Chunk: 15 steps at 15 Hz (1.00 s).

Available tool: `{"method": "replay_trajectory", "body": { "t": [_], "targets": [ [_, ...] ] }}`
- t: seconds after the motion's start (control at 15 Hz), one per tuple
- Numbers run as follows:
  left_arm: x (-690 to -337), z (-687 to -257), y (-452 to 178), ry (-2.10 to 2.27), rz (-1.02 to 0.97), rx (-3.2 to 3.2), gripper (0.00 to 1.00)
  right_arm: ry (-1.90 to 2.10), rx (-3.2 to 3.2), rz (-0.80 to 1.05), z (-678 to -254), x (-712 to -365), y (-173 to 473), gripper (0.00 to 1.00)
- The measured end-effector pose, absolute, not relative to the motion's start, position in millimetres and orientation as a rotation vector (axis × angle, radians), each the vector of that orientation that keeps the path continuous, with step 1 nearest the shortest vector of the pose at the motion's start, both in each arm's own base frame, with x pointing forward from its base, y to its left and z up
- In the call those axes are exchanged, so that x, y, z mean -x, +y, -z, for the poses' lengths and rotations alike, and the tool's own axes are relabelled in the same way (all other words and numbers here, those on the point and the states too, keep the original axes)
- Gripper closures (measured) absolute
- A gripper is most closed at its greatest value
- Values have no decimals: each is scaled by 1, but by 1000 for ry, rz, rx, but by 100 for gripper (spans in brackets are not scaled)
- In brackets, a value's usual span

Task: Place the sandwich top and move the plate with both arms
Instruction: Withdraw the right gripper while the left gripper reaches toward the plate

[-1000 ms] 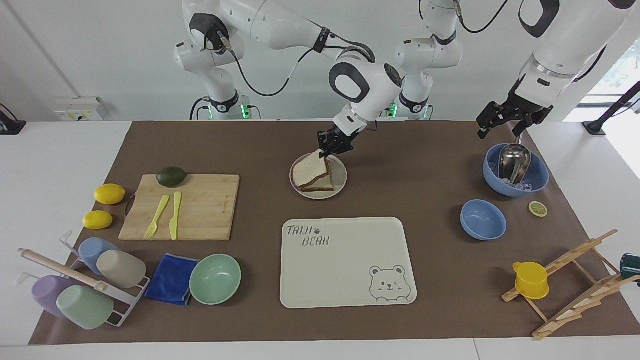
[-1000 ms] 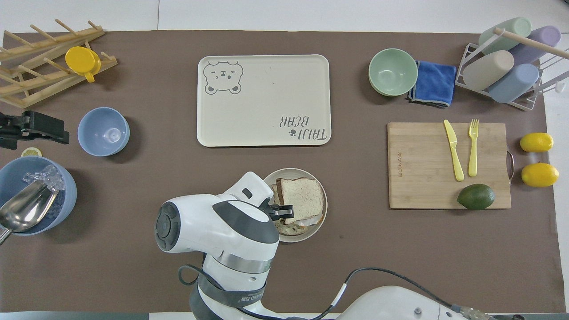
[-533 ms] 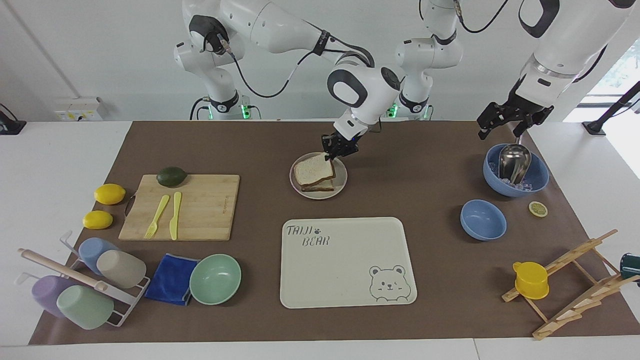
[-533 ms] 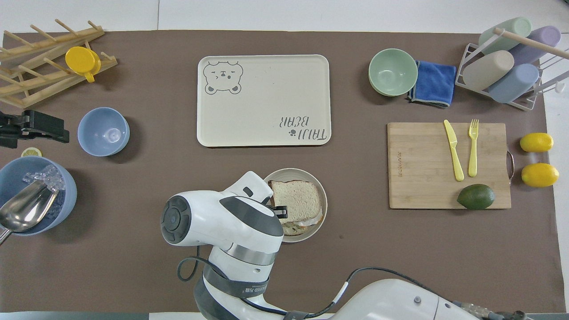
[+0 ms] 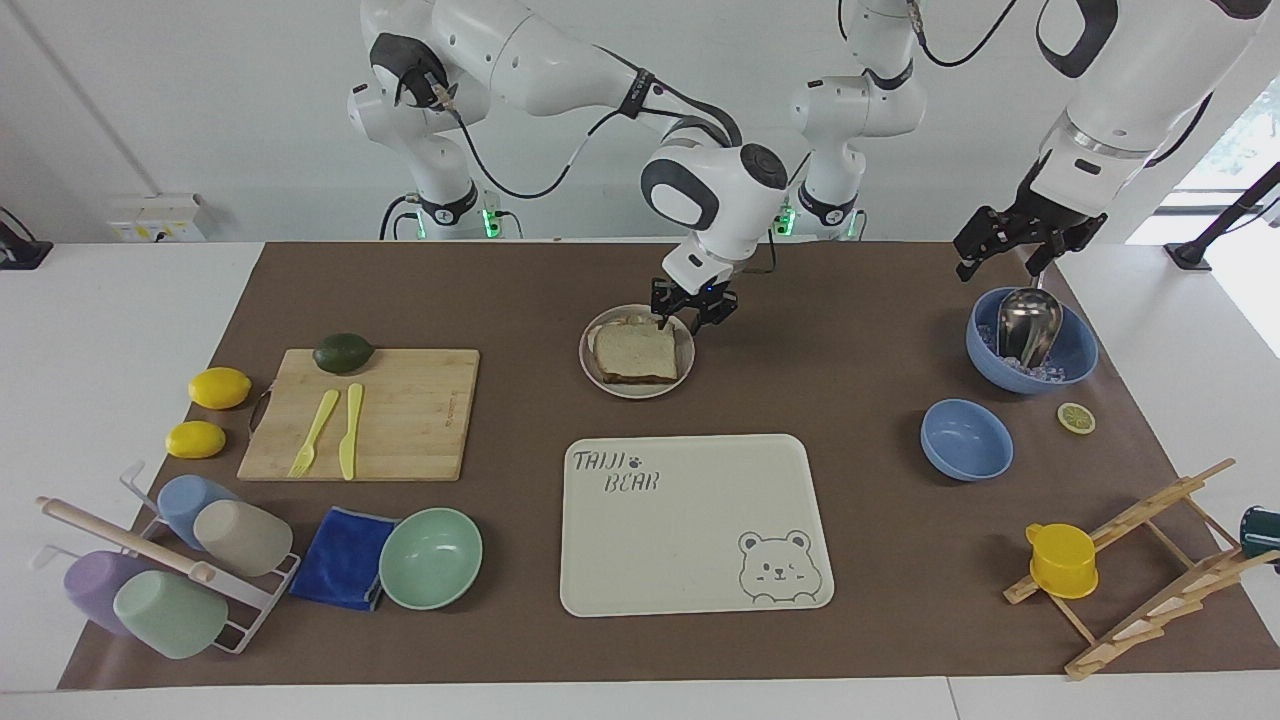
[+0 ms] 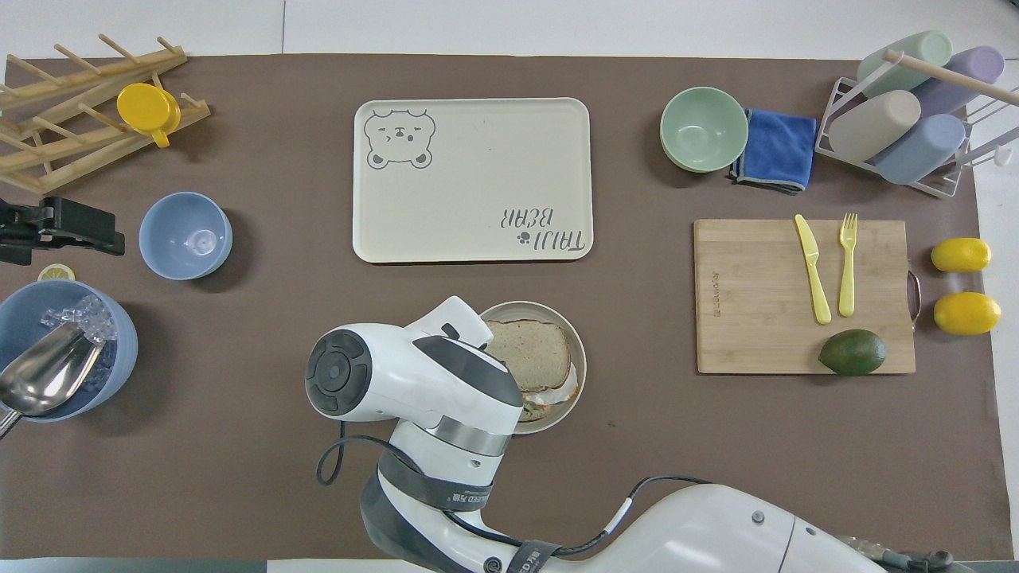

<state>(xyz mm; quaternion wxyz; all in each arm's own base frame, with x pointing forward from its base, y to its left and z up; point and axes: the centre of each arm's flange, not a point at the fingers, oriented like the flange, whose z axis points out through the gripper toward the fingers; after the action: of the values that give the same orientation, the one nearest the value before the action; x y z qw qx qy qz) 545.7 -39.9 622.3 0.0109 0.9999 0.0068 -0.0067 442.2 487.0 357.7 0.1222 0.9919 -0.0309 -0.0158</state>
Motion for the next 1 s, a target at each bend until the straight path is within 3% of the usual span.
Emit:
{"method": "replay_trajectory", "body": {
  "t": [0.2,0.53,1.0],
  "targets": [
    [-543,-610,-41,20,1,-3119,0,-160,-2939,80,-378,-464,466,38],
    [-533,-587,-50,18,-1,-3120,0,-117,-2953,222,-453,-510,362,37],
    [-506,-514,-160,2,50,-3071,0,-89,-2996,274,-474,-550,286,35]
  ]
}}
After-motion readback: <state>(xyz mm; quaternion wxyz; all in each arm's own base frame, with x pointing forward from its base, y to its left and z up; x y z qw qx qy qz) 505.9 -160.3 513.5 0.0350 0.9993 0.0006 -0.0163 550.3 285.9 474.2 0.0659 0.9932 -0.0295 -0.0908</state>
